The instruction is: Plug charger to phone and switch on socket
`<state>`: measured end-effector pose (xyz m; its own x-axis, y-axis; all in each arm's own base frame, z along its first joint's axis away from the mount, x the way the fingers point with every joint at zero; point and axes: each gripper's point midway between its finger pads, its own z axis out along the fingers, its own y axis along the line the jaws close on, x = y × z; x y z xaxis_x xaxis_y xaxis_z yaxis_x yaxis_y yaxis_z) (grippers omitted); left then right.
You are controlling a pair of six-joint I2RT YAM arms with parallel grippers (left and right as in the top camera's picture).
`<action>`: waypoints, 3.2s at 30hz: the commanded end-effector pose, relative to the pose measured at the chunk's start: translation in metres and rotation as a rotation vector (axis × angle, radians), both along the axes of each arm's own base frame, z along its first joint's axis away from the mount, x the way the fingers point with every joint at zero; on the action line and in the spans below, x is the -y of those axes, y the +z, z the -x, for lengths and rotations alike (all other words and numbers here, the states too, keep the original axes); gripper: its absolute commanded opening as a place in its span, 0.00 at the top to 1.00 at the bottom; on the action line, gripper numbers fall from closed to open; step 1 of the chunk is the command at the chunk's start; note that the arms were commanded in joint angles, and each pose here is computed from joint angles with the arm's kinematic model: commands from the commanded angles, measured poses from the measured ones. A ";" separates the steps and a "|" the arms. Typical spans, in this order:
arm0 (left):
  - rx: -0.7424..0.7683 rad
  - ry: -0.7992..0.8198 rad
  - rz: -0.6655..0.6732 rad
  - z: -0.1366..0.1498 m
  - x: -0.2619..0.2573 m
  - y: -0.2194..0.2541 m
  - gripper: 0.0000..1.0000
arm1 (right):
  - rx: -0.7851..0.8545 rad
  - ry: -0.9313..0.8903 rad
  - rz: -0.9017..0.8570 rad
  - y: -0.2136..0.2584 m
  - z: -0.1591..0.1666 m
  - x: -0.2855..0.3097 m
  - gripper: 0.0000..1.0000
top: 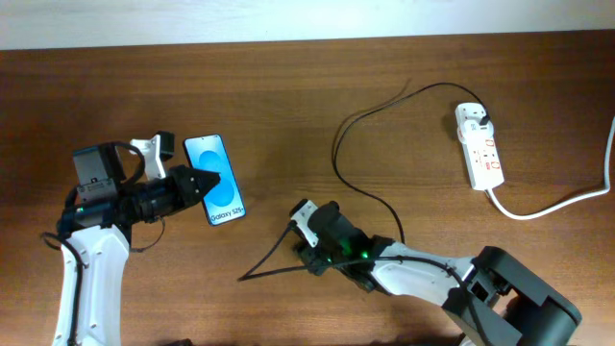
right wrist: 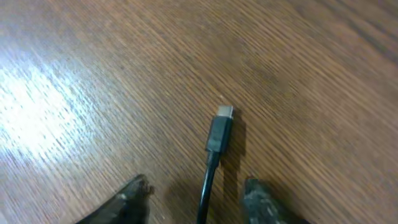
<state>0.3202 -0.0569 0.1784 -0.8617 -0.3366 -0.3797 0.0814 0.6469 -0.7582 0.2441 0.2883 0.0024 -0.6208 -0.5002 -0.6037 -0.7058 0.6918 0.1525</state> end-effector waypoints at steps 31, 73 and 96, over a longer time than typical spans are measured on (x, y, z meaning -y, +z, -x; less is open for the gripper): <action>0.026 -0.023 0.031 -0.001 0.003 0.012 1.00 | -0.197 -0.094 0.079 -0.026 0.054 0.000 0.37; -0.158 0.001 0.435 0.003 0.027 0.057 1.00 | -0.473 -0.321 -0.857 0.223 0.046 -0.065 0.96; -0.155 -0.001 0.433 0.003 0.027 0.057 1.00 | -0.430 -0.299 -0.903 0.234 0.039 -0.068 0.96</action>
<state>0.3161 -0.0837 0.2237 -0.8941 -0.4457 -0.0443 -0.0918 0.2791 -0.9559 0.1994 0.3601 0.2256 -0.9133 0.2086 -0.3497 -0.2679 0.3391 0.9018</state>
